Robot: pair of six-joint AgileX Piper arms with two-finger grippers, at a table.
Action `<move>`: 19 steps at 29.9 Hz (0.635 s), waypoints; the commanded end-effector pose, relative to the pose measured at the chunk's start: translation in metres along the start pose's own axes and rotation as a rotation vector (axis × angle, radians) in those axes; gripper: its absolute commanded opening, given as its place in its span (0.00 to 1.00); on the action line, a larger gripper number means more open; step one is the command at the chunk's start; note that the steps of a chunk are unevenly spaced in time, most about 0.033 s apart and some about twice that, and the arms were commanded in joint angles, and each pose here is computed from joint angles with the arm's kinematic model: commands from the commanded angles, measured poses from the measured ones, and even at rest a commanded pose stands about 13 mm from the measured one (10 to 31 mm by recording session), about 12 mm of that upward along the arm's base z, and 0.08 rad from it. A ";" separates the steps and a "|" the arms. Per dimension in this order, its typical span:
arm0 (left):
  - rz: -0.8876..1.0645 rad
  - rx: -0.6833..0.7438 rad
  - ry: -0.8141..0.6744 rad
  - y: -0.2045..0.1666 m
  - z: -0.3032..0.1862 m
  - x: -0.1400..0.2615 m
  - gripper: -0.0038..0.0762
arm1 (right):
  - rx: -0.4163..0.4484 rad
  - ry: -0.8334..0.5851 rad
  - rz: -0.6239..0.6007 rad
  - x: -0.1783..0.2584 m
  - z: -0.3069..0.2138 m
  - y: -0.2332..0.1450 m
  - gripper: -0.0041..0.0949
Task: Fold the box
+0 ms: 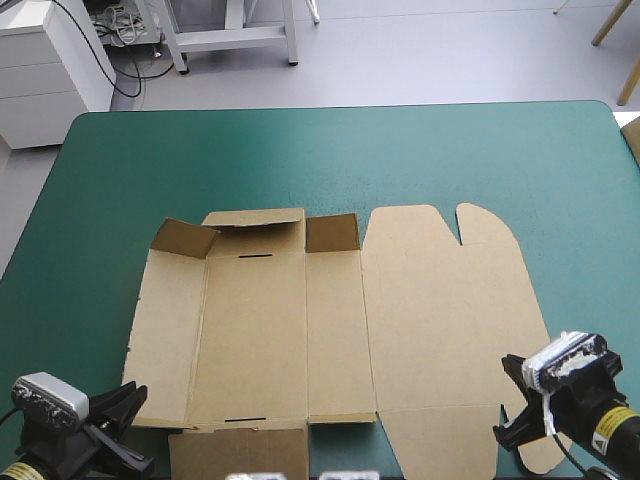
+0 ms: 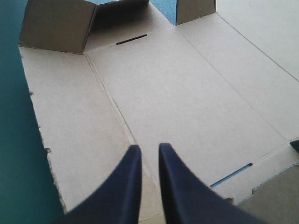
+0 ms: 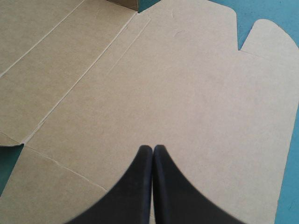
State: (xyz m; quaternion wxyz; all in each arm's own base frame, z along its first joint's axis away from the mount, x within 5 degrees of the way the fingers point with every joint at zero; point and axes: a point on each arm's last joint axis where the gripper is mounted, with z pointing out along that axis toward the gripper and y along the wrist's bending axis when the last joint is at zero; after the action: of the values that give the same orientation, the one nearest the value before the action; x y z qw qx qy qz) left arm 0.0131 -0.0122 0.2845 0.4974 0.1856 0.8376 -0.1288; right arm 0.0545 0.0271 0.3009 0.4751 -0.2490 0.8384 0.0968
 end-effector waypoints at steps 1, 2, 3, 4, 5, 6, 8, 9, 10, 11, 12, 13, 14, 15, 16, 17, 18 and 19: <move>-0.006 0.010 -0.086 -0.001 -0.004 -0.014 0.41 | 0.008 -0.129 0.020 0.001 -0.010 -0.001 0.02; -0.006 0.010 -0.086 -0.001 -0.004 -0.014 0.47 | 0.009 -0.144 0.021 0.004 -0.012 -0.001 0.02; -0.006 0.010 -0.086 -0.001 -0.004 -0.014 0.54 | 0.009 -0.150 0.022 0.007 -0.013 -0.001 0.02; -0.006 0.010 -0.086 -0.001 -0.004 -0.014 0.57 | 0.009 -0.160 0.025 0.009 -0.014 -0.001 0.02; -0.006 0.010 -0.086 -0.001 -0.004 -0.014 0.59 | 0.009 -0.167 0.025 0.011 -0.015 -0.001 0.02; -0.006 0.010 -0.086 -0.001 -0.004 -0.014 0.59 | 0.010 -0.170 0.029 0.011 -0.017 -0.001 0.02; -0.015 0.017 -0.086 -0.001 -0.004 -0.014 0.58 | 0.013 -0.177 0.027 0.012 -0.018 -0.002 0.02; -0.022 0.023 -0.087 -0.002 -0.004 -0.014 0.57 | 0.013 -0.175 0.027 0.012 -0.018 -0.002 0.02; -0.026 0.029 -0.087 -0.002 -0.004 -0.014 0.57 | 0.013 -0.175 0.027 0.012 -0.018 -0.002 0.02; -0.026 0.029 -0.087 -0.002 -0.004 -0.014 0.57 | 0.013 -0.175 0.027 0.012 -0.018 -0.002 0.02; -0.025 0.027 -0.087 -0.002 -0.004 -0.014 0.57 | 0.013 -0.175 0.027 0.012 -0.018 -0.002 0.02; -0.022 0.023 -0.087 -0.002 -0.004 -0.014 0.57 | 0.013 -0.175 0.027 0.012 -0.018 -0.002 0.02; -0.018 0.017 -0.086 -0.001 -0.004 -0.014 0.57 | 0.013 -0.175 0.027 0.012 -0.018 -0.002 0.02; -0.019 0.014 -0.089 -0.001 -0.004 -0.014 0.57 | 0.013 -0.175 0.027 0.012 -0.018 -0.002 0.02; -0.017 0.010 -0.093 -0.001 -0.004 -0.015 0.57 | 0.013 -0.175 0.027 0.012 -0.018 -0.002 0.02; -0.017 0.009 -0.100 -0.001 -0.004 -0.016 0.57 | 0.013 -0.173 0.027 0.012 -0.018 -0.002 0.02; -0.017 0.008 -0.110 0.000 -0.003 -0.018 0.57 | 0.013 -0.173 0.027 0.012 -0.018 -0.002 0.02; -0.018 0.007 -0.117 0.000 -0.001 -0.020 0.57 | 0.012 -0.173 0.028 0.012 -0.018 -0.001 0.02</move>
State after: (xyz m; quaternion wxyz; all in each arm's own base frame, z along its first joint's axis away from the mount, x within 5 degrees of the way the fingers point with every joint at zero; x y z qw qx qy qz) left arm 0.0139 -0.0131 0.2860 0.5033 0.1827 0.8338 -0.1346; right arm 0.0345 0.0137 0.2879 0.5137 -0.2305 0.8183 0.1152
